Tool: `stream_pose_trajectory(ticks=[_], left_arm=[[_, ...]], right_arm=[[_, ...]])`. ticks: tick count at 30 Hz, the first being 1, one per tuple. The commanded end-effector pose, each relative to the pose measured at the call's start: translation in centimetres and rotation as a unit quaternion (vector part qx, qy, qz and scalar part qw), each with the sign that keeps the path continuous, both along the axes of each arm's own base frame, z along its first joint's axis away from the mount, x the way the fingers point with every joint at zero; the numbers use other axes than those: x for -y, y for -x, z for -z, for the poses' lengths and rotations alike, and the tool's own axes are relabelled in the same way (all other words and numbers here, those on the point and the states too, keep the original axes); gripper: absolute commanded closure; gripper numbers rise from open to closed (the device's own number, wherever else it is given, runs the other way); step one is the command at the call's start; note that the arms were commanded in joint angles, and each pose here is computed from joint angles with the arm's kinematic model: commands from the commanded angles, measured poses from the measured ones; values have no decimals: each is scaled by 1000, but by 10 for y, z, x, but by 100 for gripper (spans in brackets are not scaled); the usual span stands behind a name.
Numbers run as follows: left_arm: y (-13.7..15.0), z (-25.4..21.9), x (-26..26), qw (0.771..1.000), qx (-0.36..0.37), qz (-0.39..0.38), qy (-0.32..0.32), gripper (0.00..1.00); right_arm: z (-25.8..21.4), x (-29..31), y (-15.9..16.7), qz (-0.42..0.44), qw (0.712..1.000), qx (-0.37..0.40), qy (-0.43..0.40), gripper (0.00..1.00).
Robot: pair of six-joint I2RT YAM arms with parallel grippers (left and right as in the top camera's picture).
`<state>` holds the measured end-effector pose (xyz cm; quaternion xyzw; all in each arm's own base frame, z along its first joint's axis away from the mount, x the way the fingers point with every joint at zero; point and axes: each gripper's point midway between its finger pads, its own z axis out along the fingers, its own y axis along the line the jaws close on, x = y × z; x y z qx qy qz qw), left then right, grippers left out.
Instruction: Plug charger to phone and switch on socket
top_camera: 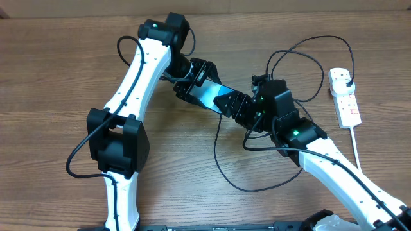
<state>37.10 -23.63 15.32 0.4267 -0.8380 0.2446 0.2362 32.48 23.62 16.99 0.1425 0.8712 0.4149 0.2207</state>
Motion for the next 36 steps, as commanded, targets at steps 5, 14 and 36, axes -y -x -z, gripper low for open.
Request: stream_pose_trajectory(ticks=[5, 14, 36], left_arm=[[9, -11, 19, 999, 18, 30, 7, 27], [16, -9, 24, 999, 20, 45, -1, 27], [18, -9, 24, 999, 17, 46, -1, 26]], right_arm=[[0, -3, -13, 26, 1000, 6, 7, 45], [2, -3, -14, 21, 1000, 11, 14, 63], [6, -1, -13, 21, 1000, 9, 21, 85]])
